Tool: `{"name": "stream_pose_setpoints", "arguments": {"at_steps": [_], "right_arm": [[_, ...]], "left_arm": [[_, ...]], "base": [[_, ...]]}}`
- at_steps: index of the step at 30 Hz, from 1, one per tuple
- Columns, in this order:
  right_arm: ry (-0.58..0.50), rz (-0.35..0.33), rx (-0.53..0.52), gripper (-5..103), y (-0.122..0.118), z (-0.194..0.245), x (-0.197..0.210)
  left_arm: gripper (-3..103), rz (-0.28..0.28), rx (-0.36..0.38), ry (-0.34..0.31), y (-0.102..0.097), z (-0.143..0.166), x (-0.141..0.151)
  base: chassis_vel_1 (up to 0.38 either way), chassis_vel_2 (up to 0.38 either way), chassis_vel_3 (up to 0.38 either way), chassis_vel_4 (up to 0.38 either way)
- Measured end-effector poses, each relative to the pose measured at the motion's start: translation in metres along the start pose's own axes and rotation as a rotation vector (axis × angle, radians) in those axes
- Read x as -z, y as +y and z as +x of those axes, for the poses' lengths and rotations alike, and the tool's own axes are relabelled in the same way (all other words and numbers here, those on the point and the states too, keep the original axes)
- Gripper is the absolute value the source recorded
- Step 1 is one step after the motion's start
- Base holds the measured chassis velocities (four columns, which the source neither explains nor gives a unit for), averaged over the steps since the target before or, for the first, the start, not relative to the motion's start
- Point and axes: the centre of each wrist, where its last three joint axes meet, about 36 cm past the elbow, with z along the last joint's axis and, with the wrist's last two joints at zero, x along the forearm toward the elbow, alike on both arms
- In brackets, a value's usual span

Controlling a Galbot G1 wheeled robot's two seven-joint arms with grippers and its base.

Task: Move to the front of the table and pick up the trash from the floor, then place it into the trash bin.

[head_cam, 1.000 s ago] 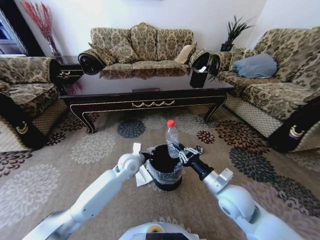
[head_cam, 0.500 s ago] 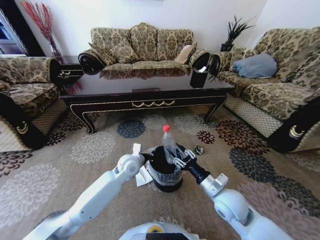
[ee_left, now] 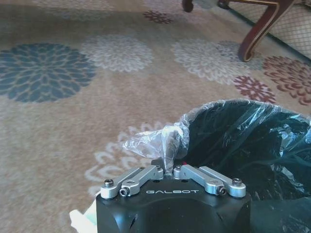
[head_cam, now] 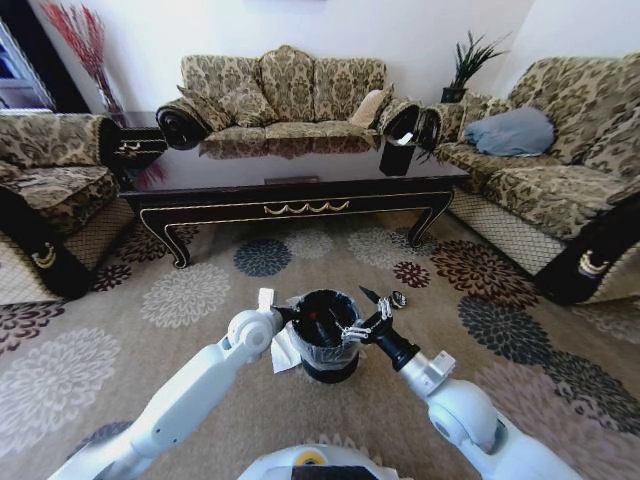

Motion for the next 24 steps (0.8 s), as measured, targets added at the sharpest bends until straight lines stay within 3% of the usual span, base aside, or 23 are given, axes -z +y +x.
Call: {"name": "stream_pose_setpoints", "arguments": {"at_steps": [9, 16, 24], "right_arm": [[0.012, -0.015, 0.002, 100, 0.002, -0.003, -0.005], [0.022, -0.013, -0.007, 100, -0.001, -0.003, -0.011], [0.033, 0.009, -0.100, 100, -0.018, 0.011, -0.027]], "left_arm": [[4, 0.018, 0.044, 0.003, 0.027, 0.024, -0.014], [4, 0.020, 0.092, 0.008, 0.051, 0.044, -0.024], [4, 0.025, 0.127, -0.009, 0.075, 0.057, -0.016]], "base": [[-0.068, -0.064, 0.066, 0.082], [-0.220, -0.200, 0.228, 0.229], [-0.260, -0.252, 0.239, 0.232]]}}
